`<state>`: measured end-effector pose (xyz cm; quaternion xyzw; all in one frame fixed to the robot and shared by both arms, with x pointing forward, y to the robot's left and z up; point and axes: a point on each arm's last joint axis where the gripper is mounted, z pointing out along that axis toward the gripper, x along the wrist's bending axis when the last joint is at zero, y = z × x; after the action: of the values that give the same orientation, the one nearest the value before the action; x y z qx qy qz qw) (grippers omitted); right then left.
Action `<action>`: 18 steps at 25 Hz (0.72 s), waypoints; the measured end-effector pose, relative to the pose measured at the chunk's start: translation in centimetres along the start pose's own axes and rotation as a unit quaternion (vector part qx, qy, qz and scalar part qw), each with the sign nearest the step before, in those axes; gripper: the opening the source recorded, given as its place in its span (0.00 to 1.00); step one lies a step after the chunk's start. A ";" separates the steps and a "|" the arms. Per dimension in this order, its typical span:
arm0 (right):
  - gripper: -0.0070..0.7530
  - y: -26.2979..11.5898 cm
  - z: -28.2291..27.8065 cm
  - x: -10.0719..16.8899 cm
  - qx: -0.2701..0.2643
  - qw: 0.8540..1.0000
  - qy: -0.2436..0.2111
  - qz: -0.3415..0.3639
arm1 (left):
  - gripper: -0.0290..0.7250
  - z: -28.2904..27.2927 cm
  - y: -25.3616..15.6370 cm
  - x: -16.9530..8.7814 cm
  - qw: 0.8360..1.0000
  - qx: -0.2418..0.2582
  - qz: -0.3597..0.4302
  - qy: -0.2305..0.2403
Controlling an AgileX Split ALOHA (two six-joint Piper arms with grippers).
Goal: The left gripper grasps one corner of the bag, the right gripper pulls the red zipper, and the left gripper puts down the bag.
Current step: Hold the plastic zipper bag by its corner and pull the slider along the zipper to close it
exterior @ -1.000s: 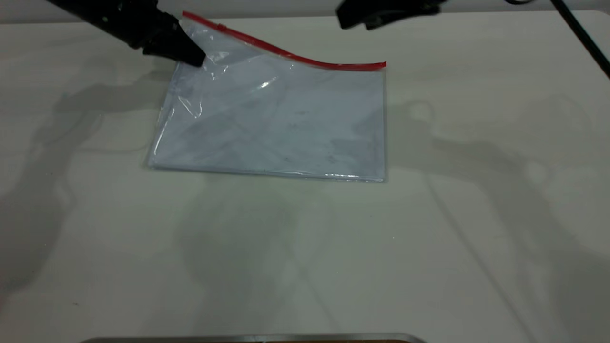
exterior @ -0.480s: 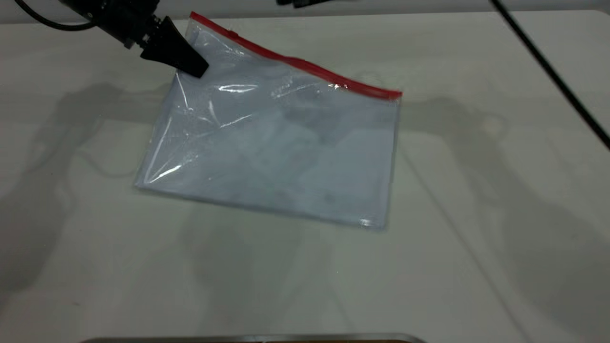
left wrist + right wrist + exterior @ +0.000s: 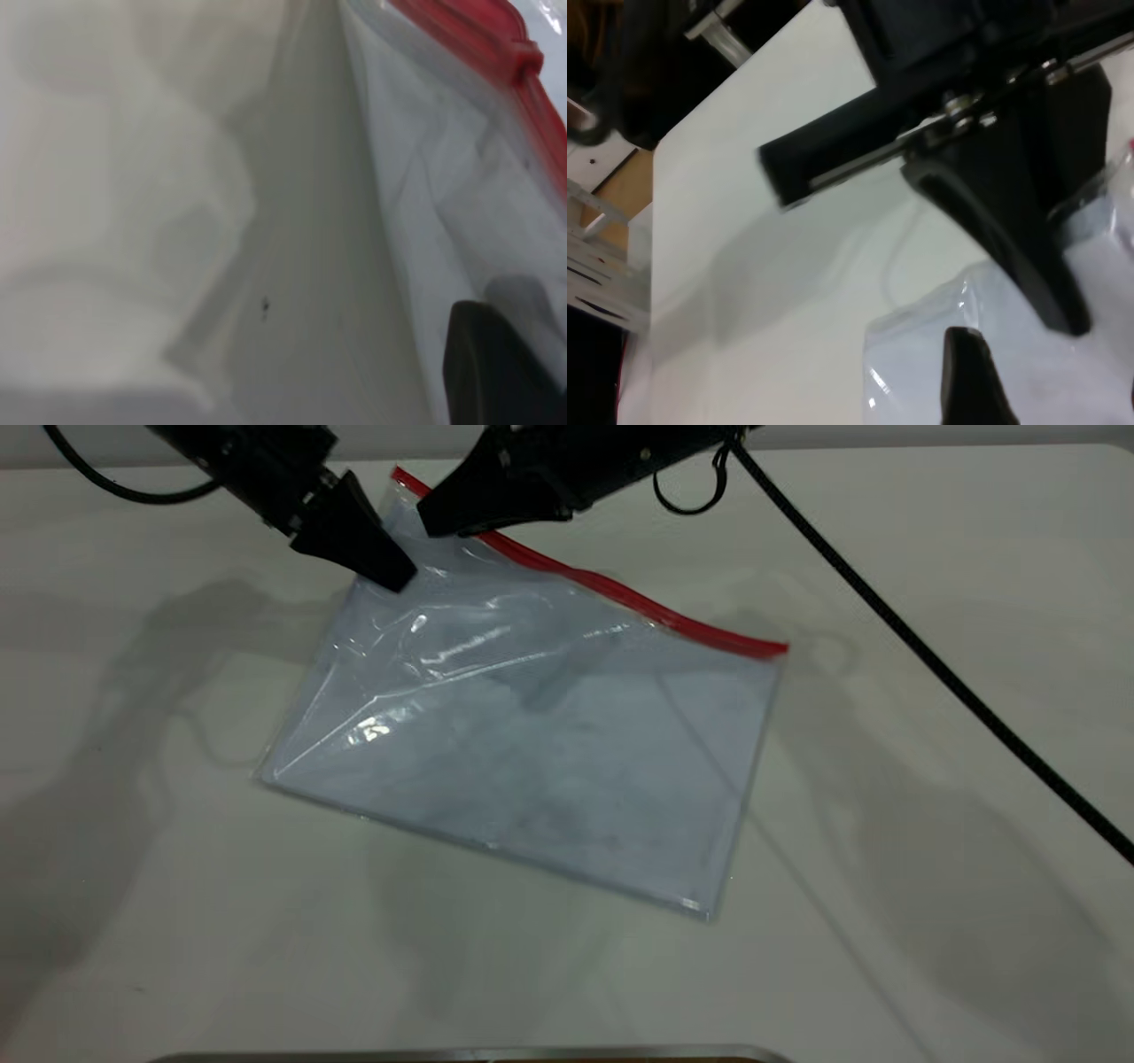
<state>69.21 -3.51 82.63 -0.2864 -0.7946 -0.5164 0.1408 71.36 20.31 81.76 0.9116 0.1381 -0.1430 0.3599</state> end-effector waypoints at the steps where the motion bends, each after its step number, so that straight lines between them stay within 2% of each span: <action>1: 0.62 -0.1 0.1 -0.2 0.000 1.000 -0.001 0.002 | 0.12 0.2 0.1 -0.1 1.000 0.004 0.004 -0.002; 8: 0.61 -0.4 0.2 -0.4 0.000 1.000 0.001 0.004 | 0.12 0.4 0.1 -0.2 1.000 0.016 0.010 -0.004; 13: 0.60 1.3 -0.8 0.0 -0.013 0.999 0.040 -0.021 | 0.12 0.4 0.1 -0.2 1.000 0.017 0.011 -0.005; 15: 0.60 2.3 -1.4 -0.1 -0.020 0.999 0.032 -0.037 | 0.12 0.4 0.1 -0.2 1.000 0.018 0.011 -0.005; 18: 0.60 2.5 -1.7 -1.0 -0.012 0.999 -0.004 -0.053 | 0.12 0.4 0.1 -0.2 1.000 0.018 0.011 -0.005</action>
<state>71.33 -4.59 84.69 -0.2478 -0.8033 -0.5310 0.1065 71.12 19.90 81.62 0.9186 0.1233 -0.1461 0.3458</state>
